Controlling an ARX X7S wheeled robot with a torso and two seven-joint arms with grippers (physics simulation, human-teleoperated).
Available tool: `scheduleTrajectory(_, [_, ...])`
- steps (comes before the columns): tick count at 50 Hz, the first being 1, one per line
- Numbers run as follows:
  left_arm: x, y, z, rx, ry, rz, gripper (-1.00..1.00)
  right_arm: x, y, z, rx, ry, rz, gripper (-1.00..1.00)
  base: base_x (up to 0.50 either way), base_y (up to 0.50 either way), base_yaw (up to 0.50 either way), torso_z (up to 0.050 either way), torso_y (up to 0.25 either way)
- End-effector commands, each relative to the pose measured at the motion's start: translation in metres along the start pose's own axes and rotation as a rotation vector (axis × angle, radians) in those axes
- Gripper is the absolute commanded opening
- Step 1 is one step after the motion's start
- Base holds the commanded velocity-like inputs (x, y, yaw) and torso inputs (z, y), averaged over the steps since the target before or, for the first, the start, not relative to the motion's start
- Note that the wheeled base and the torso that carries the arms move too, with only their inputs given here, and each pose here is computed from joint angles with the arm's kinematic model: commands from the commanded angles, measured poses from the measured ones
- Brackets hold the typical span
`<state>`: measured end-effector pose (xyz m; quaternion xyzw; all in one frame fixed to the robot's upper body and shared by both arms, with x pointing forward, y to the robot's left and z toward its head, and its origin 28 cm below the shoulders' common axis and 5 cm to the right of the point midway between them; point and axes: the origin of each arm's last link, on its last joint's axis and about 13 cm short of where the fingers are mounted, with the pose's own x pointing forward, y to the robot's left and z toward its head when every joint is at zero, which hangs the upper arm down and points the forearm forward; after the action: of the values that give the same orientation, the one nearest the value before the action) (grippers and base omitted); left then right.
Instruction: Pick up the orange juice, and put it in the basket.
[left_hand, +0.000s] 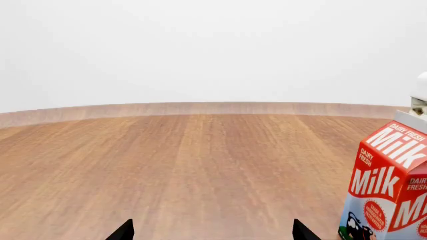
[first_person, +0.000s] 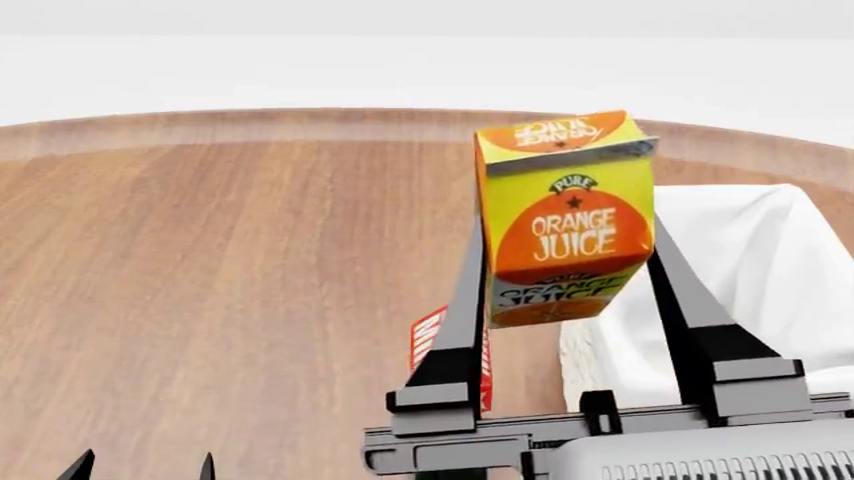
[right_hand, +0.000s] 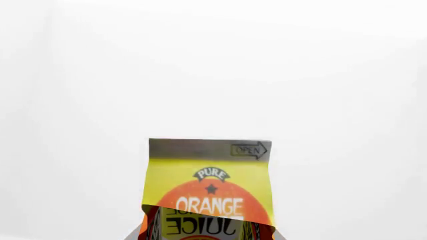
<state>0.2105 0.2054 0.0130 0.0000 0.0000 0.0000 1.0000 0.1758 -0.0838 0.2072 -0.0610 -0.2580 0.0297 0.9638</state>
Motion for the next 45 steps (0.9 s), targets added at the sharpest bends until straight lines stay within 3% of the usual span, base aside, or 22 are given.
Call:
scheduleTrajectory(1, [0.0, 0.0, 0.0, 0.0, 0.0, 0.0, 1.0, 0.005, -0.009, 0.004, -0.034, -0.034, -0.043, -1.0, 0.0, 0.0, 0.0, 0.0, 0.0])
scheduleTrajectory(45, [0.0, 0.0, 0.0, 0.0, 0.0, 0.0, 1.0, 0.03, -0.04, -0.029, -0.093, 0.056, -0.187, -1.0, 0.0, 0.0, 0.0, 0.0, 0.001])
